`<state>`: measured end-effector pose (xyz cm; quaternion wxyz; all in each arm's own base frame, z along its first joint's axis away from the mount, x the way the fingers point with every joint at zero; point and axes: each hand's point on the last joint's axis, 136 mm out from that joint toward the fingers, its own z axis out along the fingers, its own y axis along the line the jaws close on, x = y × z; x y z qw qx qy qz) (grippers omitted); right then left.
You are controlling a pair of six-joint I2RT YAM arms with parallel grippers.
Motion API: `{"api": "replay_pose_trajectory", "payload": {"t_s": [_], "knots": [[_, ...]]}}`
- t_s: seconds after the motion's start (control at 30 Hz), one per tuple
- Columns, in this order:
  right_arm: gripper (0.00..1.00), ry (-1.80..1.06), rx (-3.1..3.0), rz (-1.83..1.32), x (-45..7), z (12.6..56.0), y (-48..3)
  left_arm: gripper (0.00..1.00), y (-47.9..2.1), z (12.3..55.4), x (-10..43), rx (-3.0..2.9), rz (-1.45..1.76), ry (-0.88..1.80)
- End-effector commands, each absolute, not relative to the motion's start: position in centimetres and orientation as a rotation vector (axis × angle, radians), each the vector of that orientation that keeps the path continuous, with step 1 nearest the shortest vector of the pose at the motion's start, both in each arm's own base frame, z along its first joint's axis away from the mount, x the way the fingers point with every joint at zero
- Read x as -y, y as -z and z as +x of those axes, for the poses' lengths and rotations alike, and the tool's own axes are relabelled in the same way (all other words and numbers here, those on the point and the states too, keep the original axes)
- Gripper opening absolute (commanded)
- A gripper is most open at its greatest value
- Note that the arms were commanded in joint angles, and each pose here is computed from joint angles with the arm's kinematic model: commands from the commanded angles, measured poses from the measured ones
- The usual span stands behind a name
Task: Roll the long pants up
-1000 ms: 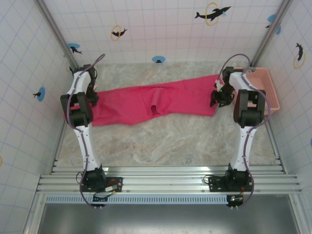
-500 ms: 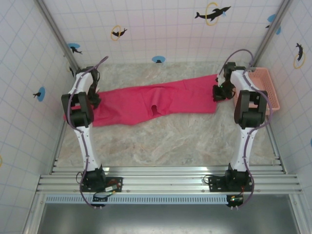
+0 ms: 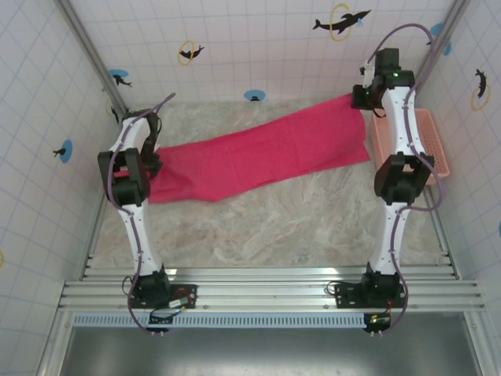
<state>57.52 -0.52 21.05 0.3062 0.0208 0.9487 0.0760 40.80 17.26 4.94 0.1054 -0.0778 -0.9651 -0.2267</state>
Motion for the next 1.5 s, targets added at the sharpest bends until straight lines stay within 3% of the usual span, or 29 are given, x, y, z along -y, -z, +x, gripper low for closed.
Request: {"api": "replay_pose_trajectory", "payload": {"t_s": [0.0,0.23,0.43,0.57,0.93,1.47], "knots": [[0.00,-0.128,-2.585,0.174,2.9,59.5,-15.2,0.97,-7.4,39.6,-17.1,2.820,-0.262,0.699],[0.05,-0.153,-2.537,0.345,3.6,63.5,-9.0,0.97,-8.4,39.0,-17.0,2.809,-0.237,0.709],[0.49,-0.135,-2.484,0.406,4.4,64.9,-8.4,0.97,-9.5,38.7,-17.2,2.805,-0.213,0.736],[0.58,-0.094,-2.499,0.379,5.9,63.6,-10.6,0.97,-9.7,38.6,-17.0,2.812,-0.190,0.725],[0.62,-0.185,-2.695,0.383,7.1,57.4,-9.3,0.97,-9.6,39.2,-16.0,2.835,-0.196,0.725],[0.56,-0.383,-2.771,0.461,5.0,56.7,-3.8,0.98,-9.2,39.6,-15.3,2.817,-0.233,0.712]]}}
